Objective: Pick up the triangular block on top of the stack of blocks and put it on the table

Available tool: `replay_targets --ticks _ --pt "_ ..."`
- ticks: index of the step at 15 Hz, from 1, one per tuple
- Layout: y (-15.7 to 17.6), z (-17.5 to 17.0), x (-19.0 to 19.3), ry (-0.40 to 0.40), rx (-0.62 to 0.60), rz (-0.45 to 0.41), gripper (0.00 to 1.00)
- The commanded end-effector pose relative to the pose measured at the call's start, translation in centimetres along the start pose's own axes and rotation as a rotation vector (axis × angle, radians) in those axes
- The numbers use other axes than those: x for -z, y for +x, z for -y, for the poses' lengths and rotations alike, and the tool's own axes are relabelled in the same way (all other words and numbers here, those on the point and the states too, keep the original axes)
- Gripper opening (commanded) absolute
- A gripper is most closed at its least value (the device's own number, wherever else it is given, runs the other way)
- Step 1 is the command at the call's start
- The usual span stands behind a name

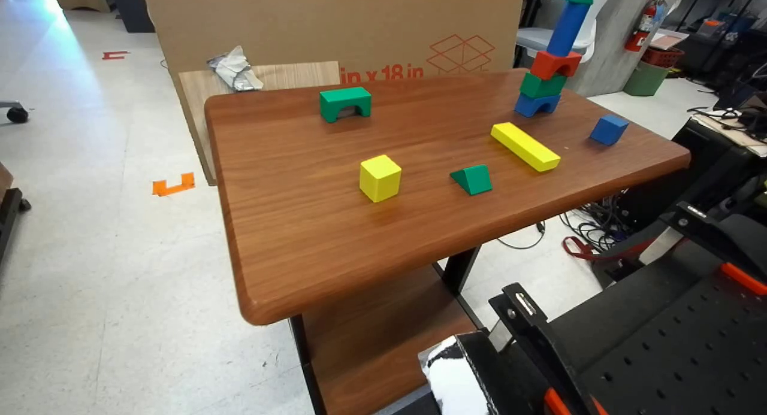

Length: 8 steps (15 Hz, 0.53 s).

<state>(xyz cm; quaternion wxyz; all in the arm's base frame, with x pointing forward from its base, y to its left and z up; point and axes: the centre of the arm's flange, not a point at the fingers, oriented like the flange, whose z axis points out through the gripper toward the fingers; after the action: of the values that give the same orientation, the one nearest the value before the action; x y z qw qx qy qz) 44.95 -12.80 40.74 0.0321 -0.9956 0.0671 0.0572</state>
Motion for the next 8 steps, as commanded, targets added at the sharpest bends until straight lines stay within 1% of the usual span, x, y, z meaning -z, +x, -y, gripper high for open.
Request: replay_targets --ticks 1,8 --pt "3.5 1.4 -1.1 -0.001 -0.044 -0.055 1.0" --pt "8.1 2.1 -3.0 -0.044 -0.083 -0.073 1.0"
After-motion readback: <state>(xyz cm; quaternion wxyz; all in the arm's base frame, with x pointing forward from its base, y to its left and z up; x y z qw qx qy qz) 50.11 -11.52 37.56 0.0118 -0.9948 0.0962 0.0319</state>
